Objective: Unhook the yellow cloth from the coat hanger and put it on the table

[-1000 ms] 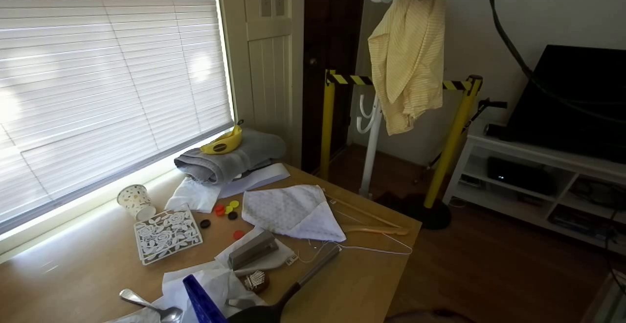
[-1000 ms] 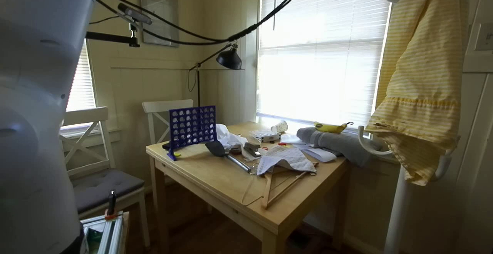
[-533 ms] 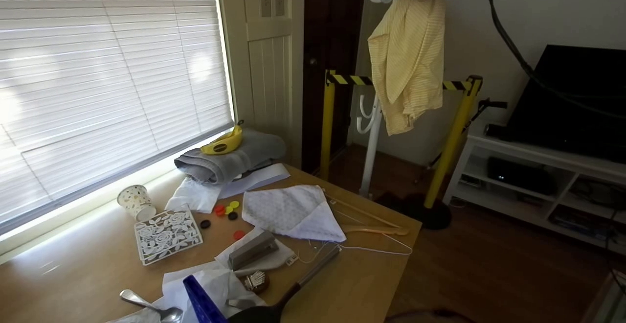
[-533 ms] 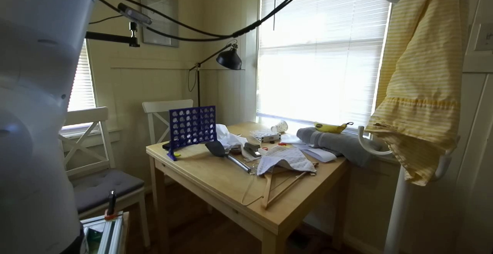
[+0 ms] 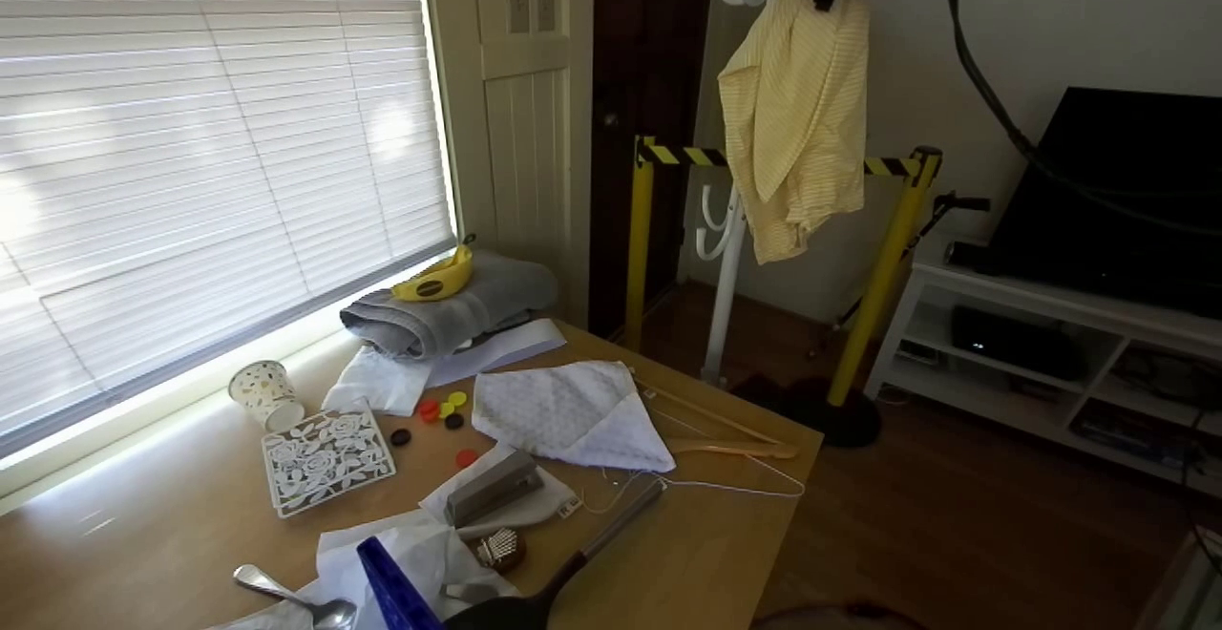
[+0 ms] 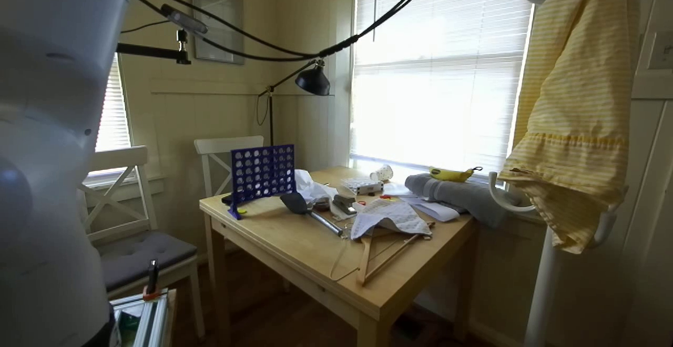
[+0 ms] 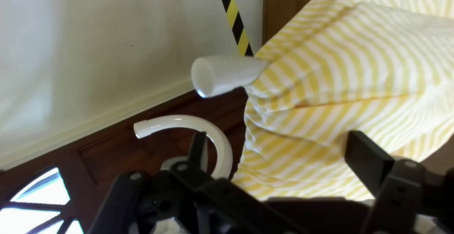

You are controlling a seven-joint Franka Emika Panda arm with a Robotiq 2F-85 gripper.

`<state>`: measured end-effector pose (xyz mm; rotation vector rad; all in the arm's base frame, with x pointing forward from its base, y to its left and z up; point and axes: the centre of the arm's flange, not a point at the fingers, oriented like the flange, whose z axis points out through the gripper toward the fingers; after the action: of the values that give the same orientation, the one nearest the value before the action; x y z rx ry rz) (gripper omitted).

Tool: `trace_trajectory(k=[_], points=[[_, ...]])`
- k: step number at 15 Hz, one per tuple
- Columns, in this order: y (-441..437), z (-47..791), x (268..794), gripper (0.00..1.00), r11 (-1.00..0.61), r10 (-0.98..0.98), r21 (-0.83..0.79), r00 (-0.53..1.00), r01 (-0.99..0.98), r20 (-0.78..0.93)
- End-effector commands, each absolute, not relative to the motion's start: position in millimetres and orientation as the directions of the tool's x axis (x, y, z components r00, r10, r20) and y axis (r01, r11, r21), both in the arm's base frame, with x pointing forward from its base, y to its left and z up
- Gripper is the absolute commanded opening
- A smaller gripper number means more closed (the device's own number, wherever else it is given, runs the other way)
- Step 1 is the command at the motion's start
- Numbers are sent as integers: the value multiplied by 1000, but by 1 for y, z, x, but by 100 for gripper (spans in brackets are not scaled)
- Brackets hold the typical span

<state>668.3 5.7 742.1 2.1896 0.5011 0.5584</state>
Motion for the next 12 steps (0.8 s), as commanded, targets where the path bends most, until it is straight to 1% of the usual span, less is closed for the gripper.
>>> trace_trajectory(k=[1, 2, 3, 4, 5, 12], points=[[-3, 746, 672, 92, -676, 470, 727, 831, 122, 298], [-5, 745, 672, 88, -690, 462, 714, 831, 116, 311], [-5, 745, 672, 72, -699, 454, 706, 831, 110, 321], [-6, 744, 672, 64, -708, 447, 699, 832, 103, 330], [-5, 744, 672, 64, -711, 444, 696, 831, 99, 334], [0, 745, 673, 15, -713, 437, 696, 831, 87, 344]])
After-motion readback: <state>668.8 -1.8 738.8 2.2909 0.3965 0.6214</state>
